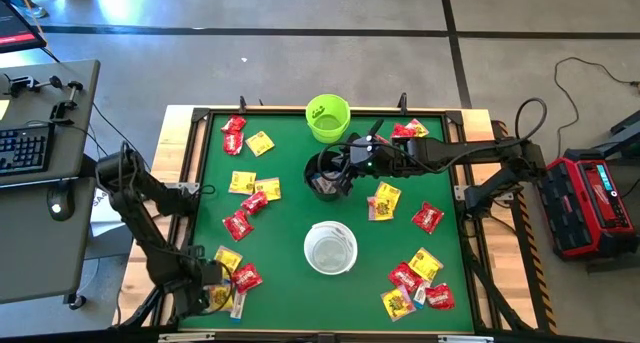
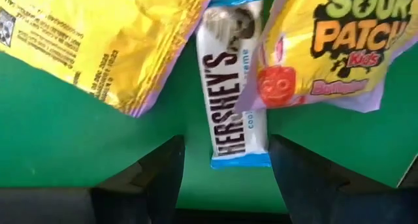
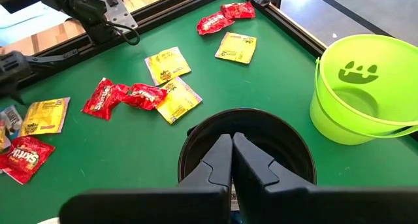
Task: Sort candy by brand, put in halloween buckets
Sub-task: Put the white chocolate into the black bucket
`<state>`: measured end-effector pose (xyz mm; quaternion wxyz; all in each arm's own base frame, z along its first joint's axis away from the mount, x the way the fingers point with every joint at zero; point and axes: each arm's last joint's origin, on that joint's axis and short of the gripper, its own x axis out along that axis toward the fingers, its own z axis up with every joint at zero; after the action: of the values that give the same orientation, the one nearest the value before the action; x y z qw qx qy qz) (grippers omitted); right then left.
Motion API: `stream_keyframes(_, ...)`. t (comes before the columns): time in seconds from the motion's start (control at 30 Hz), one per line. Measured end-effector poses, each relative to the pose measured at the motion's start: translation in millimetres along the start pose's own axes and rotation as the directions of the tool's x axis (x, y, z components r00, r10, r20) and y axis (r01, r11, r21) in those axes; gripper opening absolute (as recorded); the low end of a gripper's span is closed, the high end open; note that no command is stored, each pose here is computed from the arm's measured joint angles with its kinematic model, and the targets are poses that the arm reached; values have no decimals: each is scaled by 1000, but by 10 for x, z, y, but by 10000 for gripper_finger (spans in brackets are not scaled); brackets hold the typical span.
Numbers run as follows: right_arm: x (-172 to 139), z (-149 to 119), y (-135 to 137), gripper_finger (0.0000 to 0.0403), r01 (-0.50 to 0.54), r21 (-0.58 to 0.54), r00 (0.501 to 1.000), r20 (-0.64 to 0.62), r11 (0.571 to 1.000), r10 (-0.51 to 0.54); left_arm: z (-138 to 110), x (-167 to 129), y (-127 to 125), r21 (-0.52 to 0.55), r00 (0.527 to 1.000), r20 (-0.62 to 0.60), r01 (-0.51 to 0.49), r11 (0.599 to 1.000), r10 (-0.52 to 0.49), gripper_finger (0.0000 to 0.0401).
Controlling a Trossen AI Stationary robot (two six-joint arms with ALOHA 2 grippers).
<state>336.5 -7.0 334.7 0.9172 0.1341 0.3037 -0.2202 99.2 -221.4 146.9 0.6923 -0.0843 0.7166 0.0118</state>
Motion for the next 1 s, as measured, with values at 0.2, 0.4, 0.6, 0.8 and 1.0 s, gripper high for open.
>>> stream_keyframes(0.2,0,0,0,0,0,0,1000,0,1000,0,-8,32,36,4,1000,-4,-12,1000,12,216)
stream_keyframes(0.4,0,0,0,0,0,0,1000,0,1000,0,-10,50,44,28,1000,-1,0,1000,0,211)
stream_keyframes(0.6,0,0,0,0,0,-9,1000,0,1000,0,-16,54,53,28,1000,-19,-6,1000,6,173)
stream_keyframes(0.8,0,0,0,0,0,-26,1000,0,1000,0,-30,55,52,30,999,-46,-2,1000,3,110)
stream_keyframes(1.0,0,0,0,0,1,-34,1000,1,999,-1,-45,7,7,79,995,-96,12,997,-5,81)
